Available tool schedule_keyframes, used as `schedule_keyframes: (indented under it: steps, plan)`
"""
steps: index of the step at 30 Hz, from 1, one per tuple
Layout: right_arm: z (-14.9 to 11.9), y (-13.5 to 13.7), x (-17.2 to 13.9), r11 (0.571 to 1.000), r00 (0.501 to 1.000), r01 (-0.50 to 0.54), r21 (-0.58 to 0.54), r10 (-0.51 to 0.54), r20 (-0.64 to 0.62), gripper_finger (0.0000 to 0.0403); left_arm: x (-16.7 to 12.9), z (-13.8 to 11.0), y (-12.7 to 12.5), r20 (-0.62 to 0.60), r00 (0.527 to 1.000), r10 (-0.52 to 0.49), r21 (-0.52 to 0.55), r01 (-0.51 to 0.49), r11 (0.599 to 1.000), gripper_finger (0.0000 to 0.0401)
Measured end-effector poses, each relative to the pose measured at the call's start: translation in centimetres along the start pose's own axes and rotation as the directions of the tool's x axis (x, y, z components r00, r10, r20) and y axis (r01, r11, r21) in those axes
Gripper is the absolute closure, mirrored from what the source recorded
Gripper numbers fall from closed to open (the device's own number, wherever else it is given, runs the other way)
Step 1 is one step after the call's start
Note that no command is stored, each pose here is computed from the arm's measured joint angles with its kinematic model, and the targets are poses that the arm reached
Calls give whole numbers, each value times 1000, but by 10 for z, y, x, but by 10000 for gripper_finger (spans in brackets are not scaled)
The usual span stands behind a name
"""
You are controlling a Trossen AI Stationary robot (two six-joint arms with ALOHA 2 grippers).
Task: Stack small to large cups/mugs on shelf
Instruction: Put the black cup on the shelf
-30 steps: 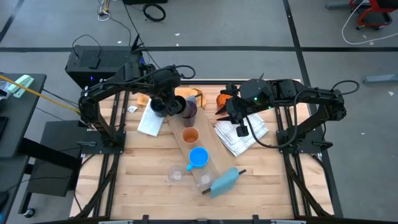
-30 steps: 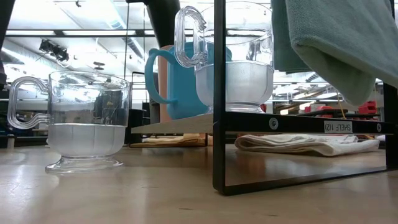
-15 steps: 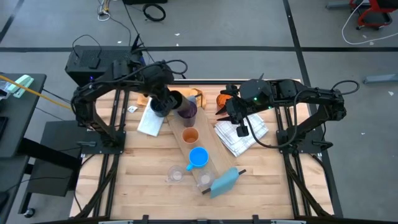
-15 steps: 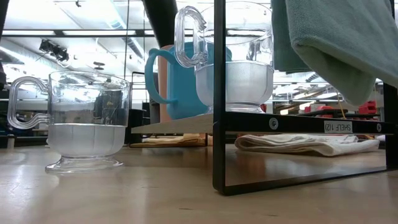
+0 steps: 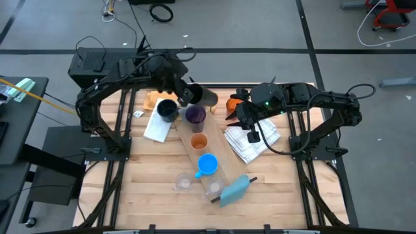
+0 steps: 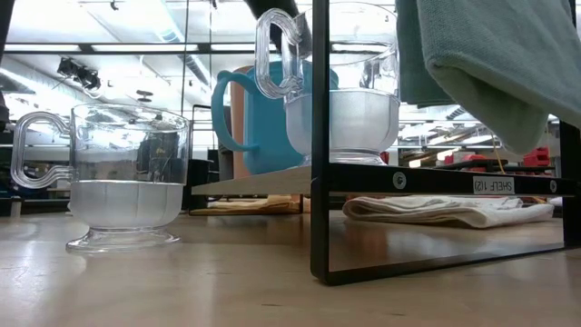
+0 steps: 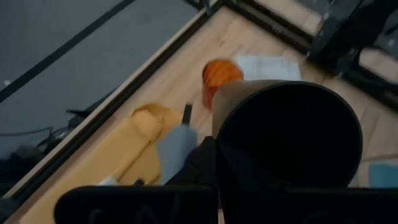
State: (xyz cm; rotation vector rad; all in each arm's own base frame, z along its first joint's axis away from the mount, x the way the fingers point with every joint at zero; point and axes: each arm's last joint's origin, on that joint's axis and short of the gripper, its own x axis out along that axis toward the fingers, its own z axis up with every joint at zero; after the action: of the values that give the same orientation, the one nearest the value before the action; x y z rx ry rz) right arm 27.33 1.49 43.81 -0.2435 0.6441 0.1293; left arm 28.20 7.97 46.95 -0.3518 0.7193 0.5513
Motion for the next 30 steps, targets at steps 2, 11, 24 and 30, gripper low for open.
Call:
schedule_keyframes:
  steps: [2,11,24,30]
  plan:
    - [0,0,0,1000,1000,0,0,0,0,300,4,3,2,2,1000,-12,1,12,1000,398]
    - [0,0,0,1000,1000,0,7,0,0,300,38,11,-7,-20,997,-70,25,71,997,398]
    - [0,0,0,1000,1000,0,8,0,0,300,86,12,-13,-98,994,-54,78,61,995,398]
    - [0,0,0,1000,1000,0,10,0,0,300,103,9,-16,-141,988,-54,99,68,993,398]
